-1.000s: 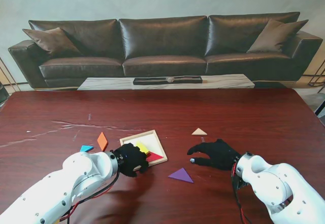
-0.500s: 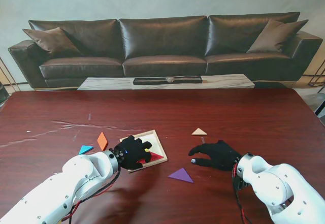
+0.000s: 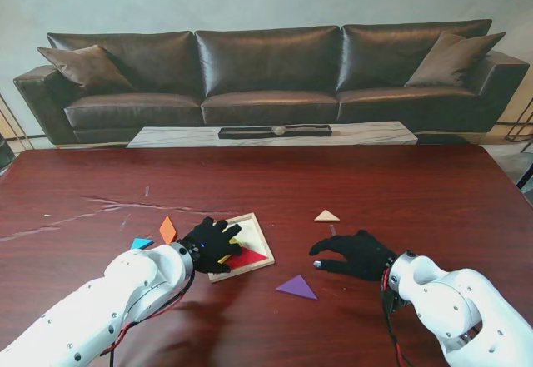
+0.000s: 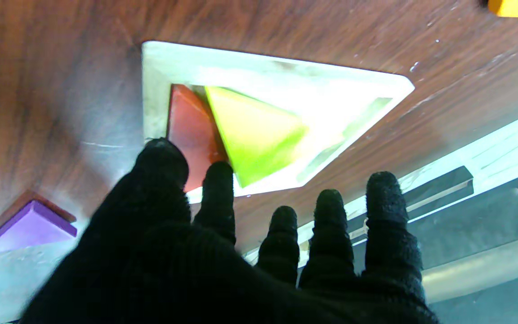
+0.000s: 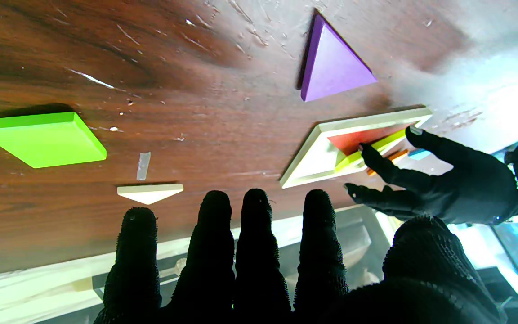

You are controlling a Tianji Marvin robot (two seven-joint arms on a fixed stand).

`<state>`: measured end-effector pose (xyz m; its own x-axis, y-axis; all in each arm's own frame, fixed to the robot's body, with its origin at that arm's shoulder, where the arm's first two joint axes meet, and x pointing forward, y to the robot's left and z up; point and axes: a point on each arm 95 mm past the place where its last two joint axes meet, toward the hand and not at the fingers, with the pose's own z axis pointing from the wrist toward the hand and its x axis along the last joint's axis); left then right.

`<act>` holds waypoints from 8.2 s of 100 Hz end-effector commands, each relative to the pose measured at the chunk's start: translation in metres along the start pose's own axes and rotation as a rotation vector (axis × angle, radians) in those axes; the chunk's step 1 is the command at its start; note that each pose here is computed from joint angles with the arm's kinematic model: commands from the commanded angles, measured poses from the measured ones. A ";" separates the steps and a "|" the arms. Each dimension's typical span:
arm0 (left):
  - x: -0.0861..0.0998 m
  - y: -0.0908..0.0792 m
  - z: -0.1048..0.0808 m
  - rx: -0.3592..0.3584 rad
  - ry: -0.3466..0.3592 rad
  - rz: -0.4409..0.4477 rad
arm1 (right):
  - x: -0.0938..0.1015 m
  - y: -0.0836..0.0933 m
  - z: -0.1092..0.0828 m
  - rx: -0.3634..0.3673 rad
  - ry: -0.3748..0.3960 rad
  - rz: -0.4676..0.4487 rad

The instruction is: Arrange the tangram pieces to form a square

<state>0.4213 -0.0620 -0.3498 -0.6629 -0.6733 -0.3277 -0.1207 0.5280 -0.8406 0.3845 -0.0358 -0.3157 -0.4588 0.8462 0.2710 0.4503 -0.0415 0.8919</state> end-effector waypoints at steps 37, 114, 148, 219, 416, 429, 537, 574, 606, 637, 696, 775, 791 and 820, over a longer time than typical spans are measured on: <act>-0.005 0.010 -0.002 -0.015 -0.042 -0.005 | 0.002 -0.004 -0.001 0.015 0.002 0.002; -0.007 0.009 0.018 0.046 -0.007 -0.138 | -0.001 -0.005 -0.001 0.017 -0.012 -0.002; -0.007 0.003 0.021 0.044 0.006 -0.163 | -0.002 -0.006 -0.001 0.020 -0.016 -0.001; -0.017 0.004 0.028 0.002 0.004 -0.224 | -0.004 -0.007 0.000 0.023 -0.023 0.000; -0.007 0.003 -0.039 0.043 -0.208 -0.114 | 0.021 0.023 0.010 -0.022 0.142 -0.121; -0.003 0.006 -0.051 0.039 -0.246 -0.130 | 0.022 0.028 0.016 -0.023 0.154 -0.128; -0.017 0.022 -0.107 0.041 -0.470 -0.393 | -0.003 0.049 0.027 -0.003 0.149 -0.150; -0.009 0.020 -0.100 0.099 -0.426 -0.464 | -0.005 0.045 0.022 0.004 0.102 -0.149; -0.001 0.025 -0.091 0.160 -0.408 -0.517 | 0.012 0.031 0.012 -0.013 0.092 -0.186; 0.002 0.031 -0.088 0.169 -0.371 -0.543 | 0.026 0.000 0.010 0.008 0.068 -0.216; 0.013 0.022 -0.103 0.225 -0.329 -0.546 | 0.072 -0.041 0.018 -0.011 -0.035 -0.231; 0.020 0.015 -0.112 0.229 -0.301 -0.545 | 0.074 -0.073 0.038 -0.018 -0.139 -0.242; 0.020 0.016 -0.115 0.229 -0.307 -0.539 | 0.072 -0.076 0.042 -0.017 -0.153 -0.231; 0.020 0.016 -0.118 0.234 -0.319 -0.538 | 0.070 -0.082 0.046 -0.005 -0.182 -0.235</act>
<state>0.3207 -0.0042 -0.3202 -0.2994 -0.9509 0.0787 -0.1888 -0.0218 -0.9818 0.3538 0.0509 -0.3789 -0.4103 0.9118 -0.0157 0.3238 0.1617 0.9322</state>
